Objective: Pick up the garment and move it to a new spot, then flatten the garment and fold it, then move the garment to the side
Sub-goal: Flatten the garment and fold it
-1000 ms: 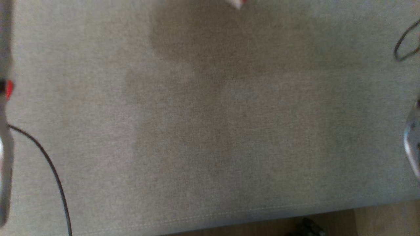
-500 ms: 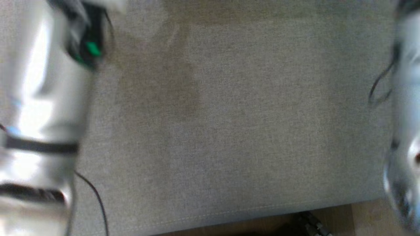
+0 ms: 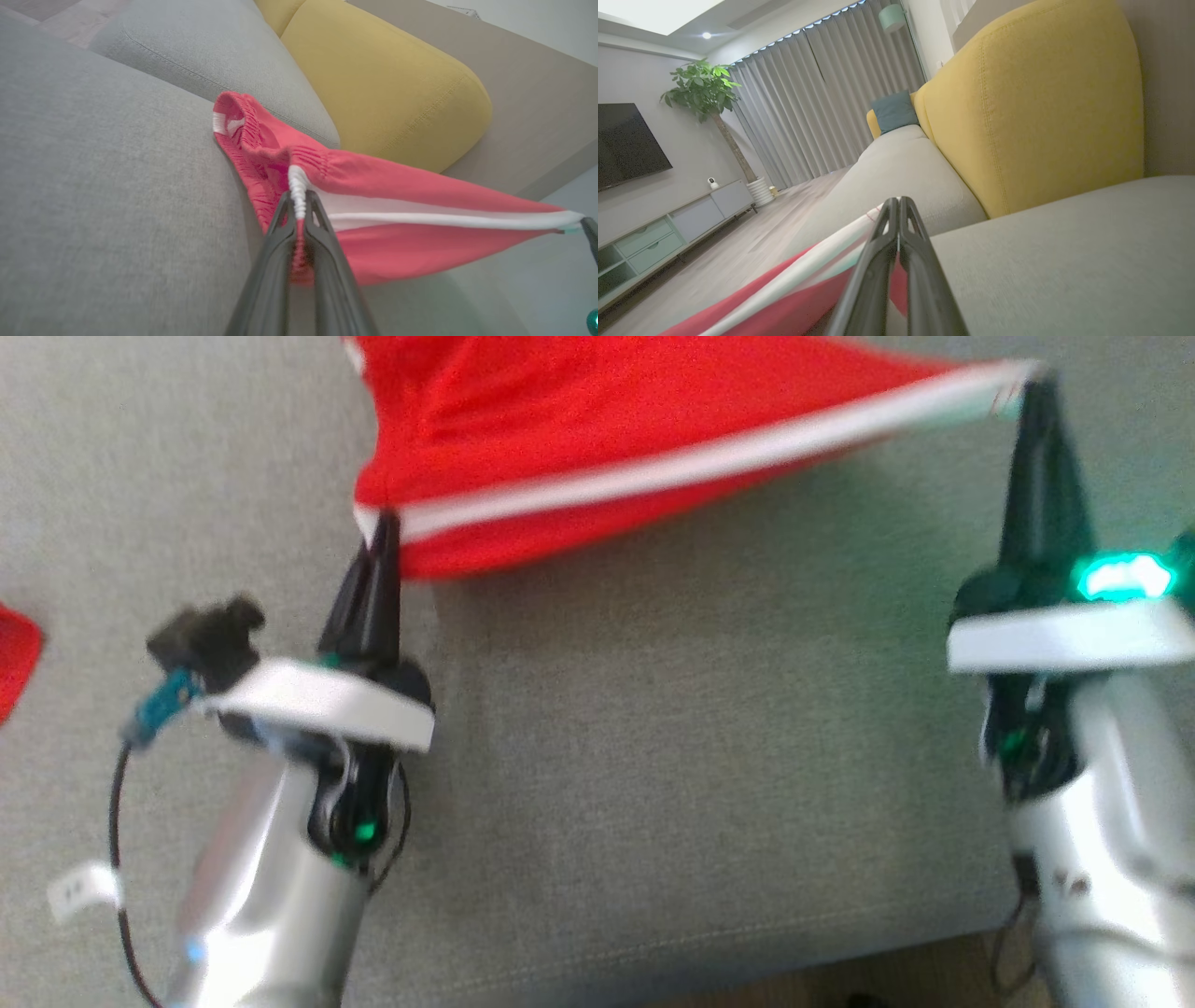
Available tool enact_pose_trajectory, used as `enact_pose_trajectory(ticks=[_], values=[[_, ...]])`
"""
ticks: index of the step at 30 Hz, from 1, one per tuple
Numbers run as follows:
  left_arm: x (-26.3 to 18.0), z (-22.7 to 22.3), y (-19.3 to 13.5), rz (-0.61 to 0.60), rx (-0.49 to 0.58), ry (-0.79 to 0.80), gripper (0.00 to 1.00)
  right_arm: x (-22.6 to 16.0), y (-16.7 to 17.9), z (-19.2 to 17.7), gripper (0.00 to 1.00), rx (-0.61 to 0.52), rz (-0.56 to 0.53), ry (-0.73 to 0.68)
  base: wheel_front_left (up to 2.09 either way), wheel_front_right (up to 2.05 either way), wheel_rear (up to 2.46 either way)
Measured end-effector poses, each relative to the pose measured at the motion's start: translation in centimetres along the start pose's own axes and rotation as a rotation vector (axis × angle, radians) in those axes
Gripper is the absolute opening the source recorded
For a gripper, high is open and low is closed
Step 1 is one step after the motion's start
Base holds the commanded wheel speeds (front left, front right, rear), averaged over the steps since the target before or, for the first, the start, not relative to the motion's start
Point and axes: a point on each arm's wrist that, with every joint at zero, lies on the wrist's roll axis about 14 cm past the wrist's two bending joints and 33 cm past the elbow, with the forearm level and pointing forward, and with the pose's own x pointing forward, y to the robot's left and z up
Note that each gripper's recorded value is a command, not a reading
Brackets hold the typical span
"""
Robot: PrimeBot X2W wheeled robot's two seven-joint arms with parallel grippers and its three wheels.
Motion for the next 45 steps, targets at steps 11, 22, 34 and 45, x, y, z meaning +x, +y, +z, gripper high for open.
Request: enact_pose_trajectory(ticks=[11, 22, 34, 45], values=[[-9.4, -0.6, -2.2, 0.039, -0.006, 0.005, 0.0, -10.8, 0.1, -1.2, 0.0, 0.065, -0.066, 0.101, 0.0, 0.0, 0.0], [-12.7, -1.5, -2.9, 0.047, -0.049, 0.018, 0.0, -12.7, 0.7, -1.0, 0.0, 0.052, -0.045, 0.14, 0.0, 0.0, 0.0], [-4.6, 3.1, -0.9, 0.024, -0.05, -0.09, 0.0, 3.4, 4.4, -2.5, 0.0, -0.17, 0.162, 0.186, 0.0, 0.0, 0.0], [0.5, 4.7, 3.1, 0.061, -0.051, -0.116, 0.0, 12.7, 4.4, -9.3, 0.0, -0.274, 0.181, 0.289, 0.0, 0.0, 0.0]])
